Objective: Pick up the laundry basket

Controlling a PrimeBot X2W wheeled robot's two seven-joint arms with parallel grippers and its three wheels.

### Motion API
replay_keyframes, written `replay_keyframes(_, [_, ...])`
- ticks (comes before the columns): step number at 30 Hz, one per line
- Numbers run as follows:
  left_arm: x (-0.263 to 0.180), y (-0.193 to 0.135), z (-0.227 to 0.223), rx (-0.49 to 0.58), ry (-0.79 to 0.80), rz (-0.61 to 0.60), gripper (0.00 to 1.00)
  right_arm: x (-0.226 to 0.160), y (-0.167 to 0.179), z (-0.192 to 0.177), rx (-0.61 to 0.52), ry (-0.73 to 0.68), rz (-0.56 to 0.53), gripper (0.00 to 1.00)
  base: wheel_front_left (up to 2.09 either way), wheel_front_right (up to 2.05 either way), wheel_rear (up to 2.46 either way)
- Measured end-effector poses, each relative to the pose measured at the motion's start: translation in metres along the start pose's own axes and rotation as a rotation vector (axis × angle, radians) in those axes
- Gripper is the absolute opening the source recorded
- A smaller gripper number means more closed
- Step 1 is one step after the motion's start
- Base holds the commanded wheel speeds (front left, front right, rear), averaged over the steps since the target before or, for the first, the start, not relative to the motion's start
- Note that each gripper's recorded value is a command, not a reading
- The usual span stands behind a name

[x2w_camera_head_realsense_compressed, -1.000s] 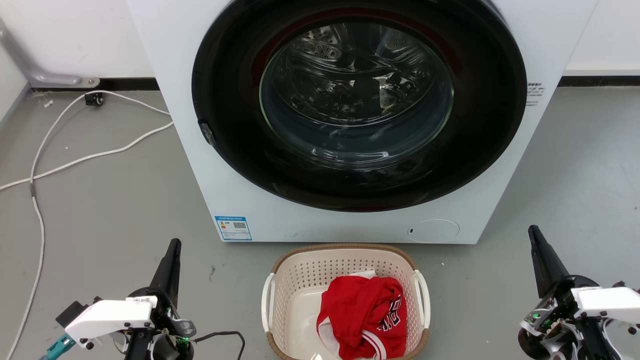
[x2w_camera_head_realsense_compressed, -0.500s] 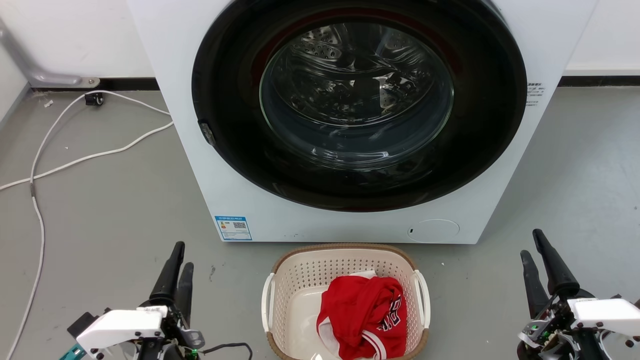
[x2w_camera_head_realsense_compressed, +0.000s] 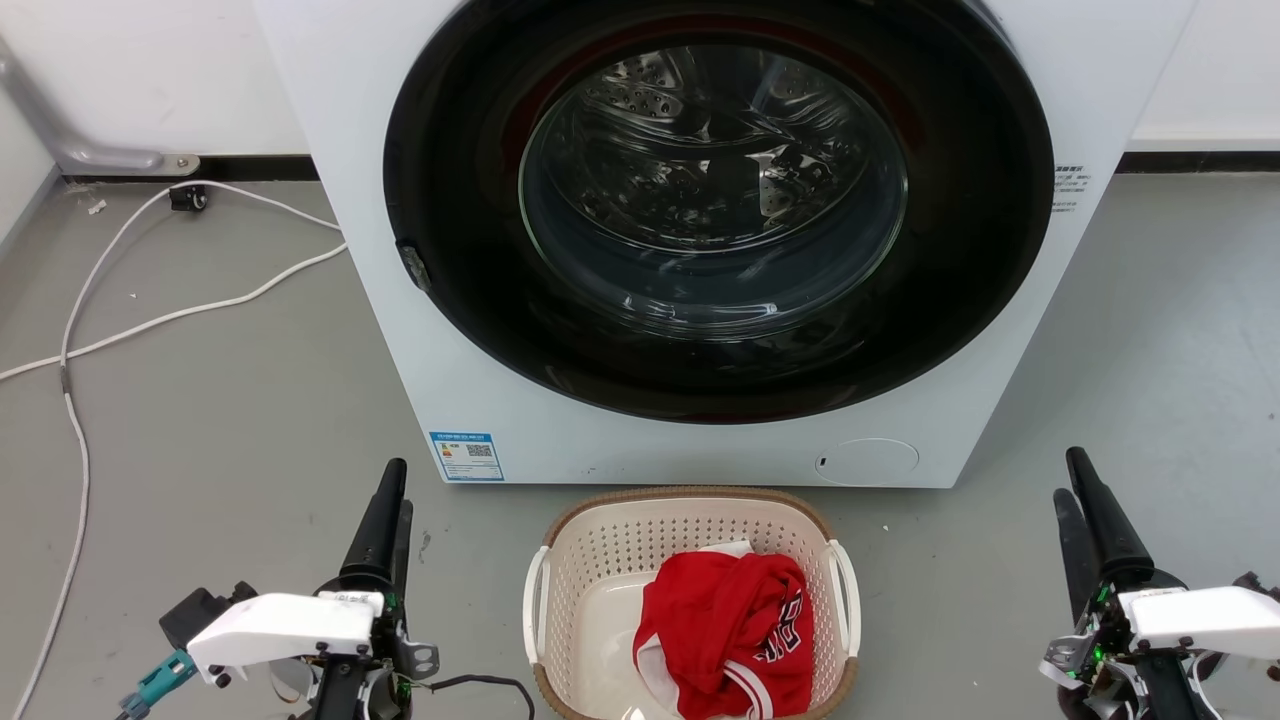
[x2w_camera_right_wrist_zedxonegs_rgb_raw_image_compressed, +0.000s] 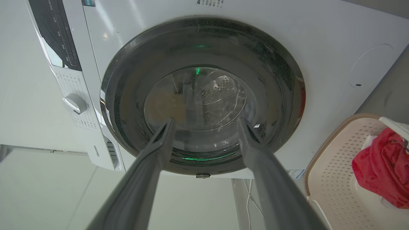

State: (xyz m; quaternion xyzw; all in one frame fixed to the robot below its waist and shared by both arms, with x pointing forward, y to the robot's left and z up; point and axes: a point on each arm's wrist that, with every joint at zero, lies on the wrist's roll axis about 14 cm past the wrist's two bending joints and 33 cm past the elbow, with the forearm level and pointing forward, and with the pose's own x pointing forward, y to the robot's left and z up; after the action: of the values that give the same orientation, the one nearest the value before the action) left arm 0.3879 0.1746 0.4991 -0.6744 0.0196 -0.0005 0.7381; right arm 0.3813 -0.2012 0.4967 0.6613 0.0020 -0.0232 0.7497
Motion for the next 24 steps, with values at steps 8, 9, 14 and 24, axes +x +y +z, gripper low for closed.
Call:
replay_keyframes(8, [0.001,-0.010,-0.004,0.202,0.005,-0.031,1.00,0.001,0.007,0.003,-0.228,-0.007,0.019,1.00,0.00,0.00,0.00])
replay_keyframes(9, [0.002,-0.011,-0.005,0.228,0.008,-0.035,1.00,0.001,0.008,0.003,-0.259,-0.009,0.023,1.00,0.00,0.00,0.00])
replay_keyframes(14, [0.002,-0.016,-0.013,0.387,0.023,-0.049,1.00,0.001,0.012,0.002,-0.447,-0.010,0.038,1.00,0.00,0.00,0.00])
replay_keyframes(24, [0.004,-0.019,-0.030,0.632,0.054,-0.065,1.00,0.001,0.015,-0.003,-0.684,0.002,0.054,1.00,0.00,0.00,0.00])
